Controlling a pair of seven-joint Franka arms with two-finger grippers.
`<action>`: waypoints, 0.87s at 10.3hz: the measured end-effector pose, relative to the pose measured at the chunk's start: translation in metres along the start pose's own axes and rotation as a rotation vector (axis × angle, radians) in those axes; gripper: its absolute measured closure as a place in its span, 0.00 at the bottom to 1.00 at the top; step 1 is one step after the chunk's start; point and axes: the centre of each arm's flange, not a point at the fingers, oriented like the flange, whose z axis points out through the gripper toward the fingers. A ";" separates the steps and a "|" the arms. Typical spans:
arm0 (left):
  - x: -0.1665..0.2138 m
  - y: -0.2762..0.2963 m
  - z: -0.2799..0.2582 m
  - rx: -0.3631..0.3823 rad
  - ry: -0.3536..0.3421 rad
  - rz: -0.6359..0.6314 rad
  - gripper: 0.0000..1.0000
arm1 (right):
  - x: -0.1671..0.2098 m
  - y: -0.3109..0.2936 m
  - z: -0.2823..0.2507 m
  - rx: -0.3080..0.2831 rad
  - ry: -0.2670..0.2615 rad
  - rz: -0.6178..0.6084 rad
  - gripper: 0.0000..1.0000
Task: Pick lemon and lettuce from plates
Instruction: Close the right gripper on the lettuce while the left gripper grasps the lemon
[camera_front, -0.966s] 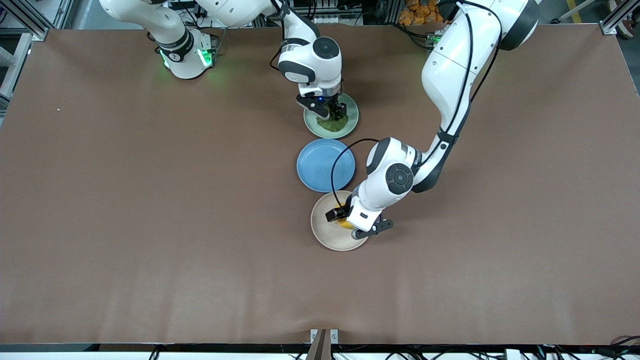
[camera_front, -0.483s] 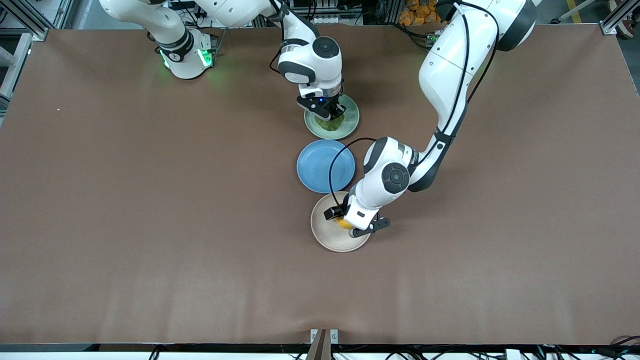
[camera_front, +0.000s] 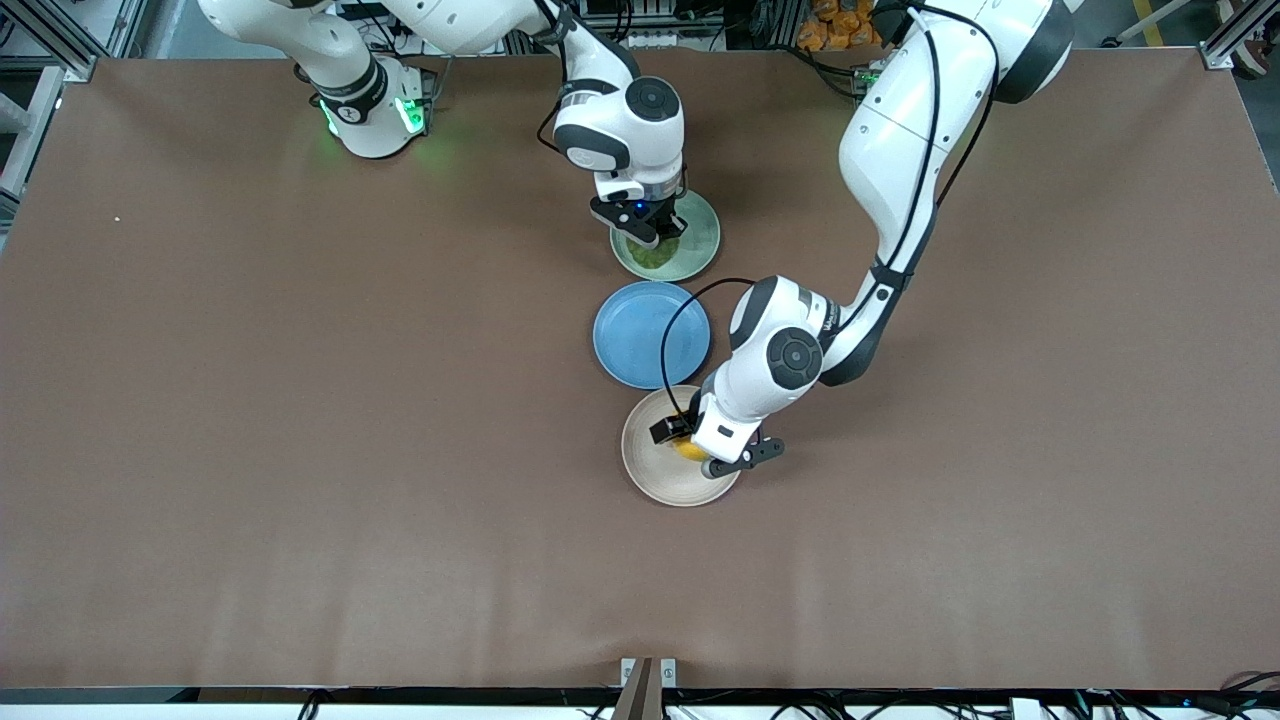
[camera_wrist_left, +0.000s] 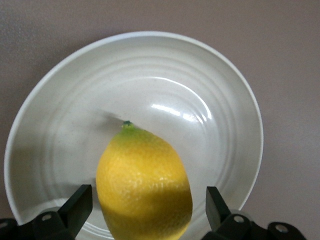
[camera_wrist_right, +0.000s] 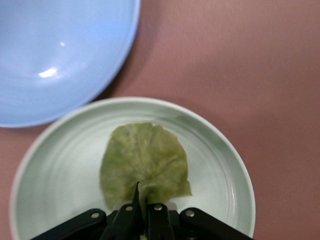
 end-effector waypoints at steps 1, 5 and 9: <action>0.000 0.001 -0.001 -0.002 0.002 0.001 0.00 | 0.013 -0.002 -0.017 -0.003 0.001 -0.020 0.96; 0.002 -0.004 0.008 0.003 0.001 0.001 0.01 | 0.091 0.010 -0.093 -0.091 -0.052 -0.159 0.96; 0.004 -0.004 0.013 -0.007 0.015 0.009 0.23 | 0.200 0.051 -0.154 -0.163 -0.083 -0.278 0.96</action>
